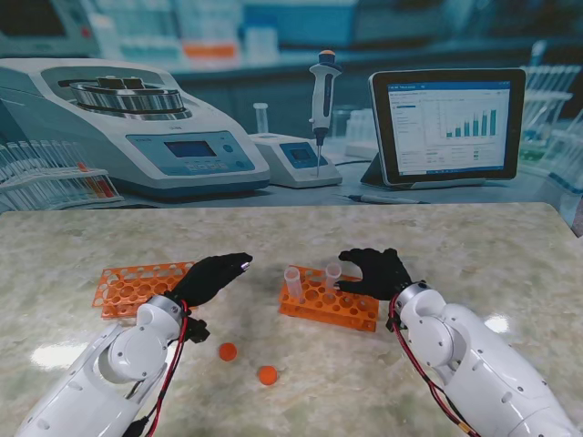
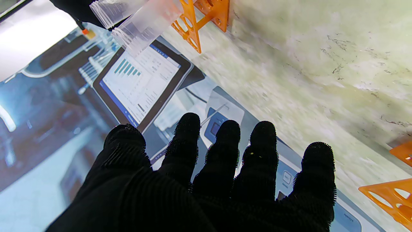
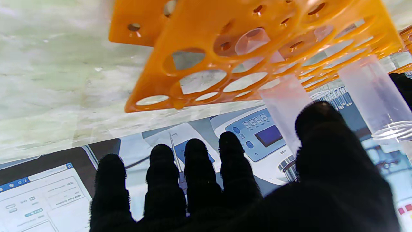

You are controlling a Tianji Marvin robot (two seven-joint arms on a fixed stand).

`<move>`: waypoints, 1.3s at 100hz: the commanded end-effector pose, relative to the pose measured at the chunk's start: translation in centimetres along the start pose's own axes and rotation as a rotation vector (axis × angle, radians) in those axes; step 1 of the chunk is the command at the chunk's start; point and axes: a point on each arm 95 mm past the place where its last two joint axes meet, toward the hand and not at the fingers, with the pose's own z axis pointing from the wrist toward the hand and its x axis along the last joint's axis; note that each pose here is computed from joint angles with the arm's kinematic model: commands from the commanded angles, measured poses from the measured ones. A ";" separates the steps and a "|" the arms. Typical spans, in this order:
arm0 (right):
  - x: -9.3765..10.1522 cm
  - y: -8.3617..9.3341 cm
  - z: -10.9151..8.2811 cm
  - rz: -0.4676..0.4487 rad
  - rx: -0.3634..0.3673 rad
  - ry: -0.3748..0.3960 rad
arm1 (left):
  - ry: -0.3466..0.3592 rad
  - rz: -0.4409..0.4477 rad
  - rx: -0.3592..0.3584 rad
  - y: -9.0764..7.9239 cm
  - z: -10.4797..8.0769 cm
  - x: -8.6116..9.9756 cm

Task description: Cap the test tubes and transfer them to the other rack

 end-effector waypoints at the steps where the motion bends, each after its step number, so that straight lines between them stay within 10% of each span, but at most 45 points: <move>1: 0.5 -0.4 0.4 0.008 -0.001 0.002 | 0.001 0.001 -0.004 0.0 -0.1 0.1; 130: 1.0 -2.0 2.2 0.073 -0.026 0.008 | -0.002 -0.001 -0.019 0.2 0.1 0.1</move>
